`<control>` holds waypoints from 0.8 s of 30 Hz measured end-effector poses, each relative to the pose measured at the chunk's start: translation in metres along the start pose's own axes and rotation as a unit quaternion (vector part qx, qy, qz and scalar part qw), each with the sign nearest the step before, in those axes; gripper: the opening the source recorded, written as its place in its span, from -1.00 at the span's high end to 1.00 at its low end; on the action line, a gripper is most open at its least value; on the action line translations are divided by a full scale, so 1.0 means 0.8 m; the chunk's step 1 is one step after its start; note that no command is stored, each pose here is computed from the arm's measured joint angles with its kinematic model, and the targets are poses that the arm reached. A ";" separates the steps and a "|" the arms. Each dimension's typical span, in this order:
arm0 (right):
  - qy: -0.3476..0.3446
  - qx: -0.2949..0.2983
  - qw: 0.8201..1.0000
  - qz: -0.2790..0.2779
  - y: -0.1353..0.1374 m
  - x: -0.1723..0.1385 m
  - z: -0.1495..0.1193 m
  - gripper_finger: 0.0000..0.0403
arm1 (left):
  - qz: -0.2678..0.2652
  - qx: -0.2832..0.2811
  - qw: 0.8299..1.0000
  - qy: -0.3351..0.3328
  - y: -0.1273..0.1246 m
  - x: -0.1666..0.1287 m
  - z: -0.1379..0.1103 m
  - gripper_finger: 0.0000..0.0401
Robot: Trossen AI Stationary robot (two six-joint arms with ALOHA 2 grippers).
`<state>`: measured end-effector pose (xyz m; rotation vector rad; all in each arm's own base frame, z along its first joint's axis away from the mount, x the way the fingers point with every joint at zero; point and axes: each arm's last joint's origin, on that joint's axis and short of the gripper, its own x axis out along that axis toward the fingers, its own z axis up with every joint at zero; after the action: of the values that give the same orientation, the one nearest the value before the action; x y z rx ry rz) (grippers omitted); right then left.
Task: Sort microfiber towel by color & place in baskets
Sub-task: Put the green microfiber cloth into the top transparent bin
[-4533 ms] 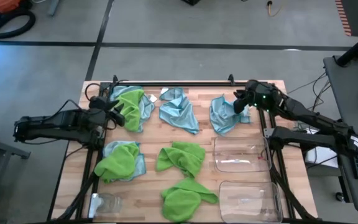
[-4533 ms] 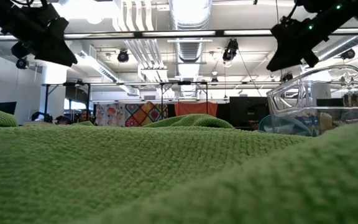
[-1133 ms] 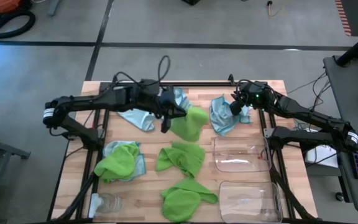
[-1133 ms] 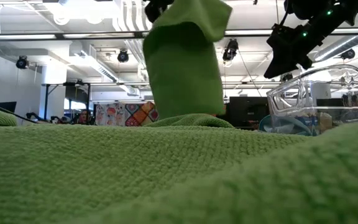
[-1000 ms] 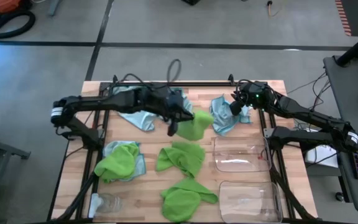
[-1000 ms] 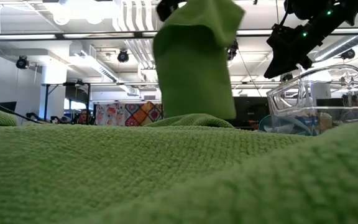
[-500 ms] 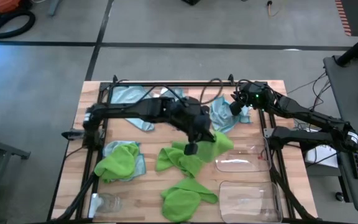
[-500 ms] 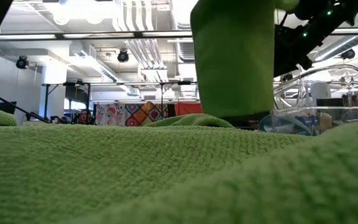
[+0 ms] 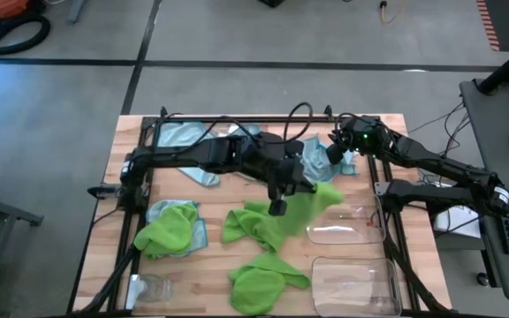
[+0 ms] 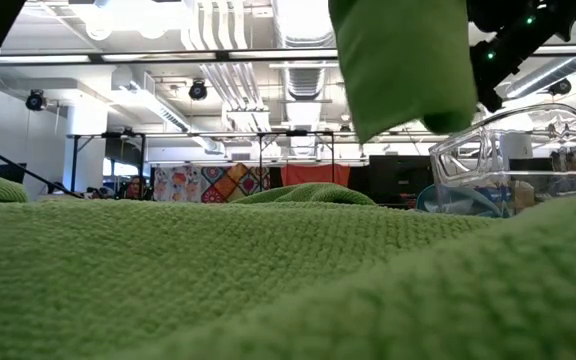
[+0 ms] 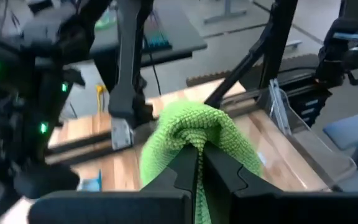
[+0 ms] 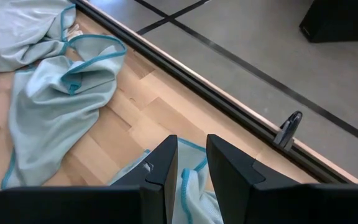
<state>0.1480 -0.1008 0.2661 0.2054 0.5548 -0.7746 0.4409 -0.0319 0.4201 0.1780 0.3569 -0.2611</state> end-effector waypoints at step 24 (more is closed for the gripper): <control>-0.048 0.017 0.931 0.362 0.035 -0.035 0.015 0.59 | 0.090 -0.028 0.987 0.131 0.038 -0.006 -0.039 1.00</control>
<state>0.1564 -0.0683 0.2904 0.3758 0.3301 -0.0722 0.4351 0.0049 0.3971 0.1878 0.6048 -0.0490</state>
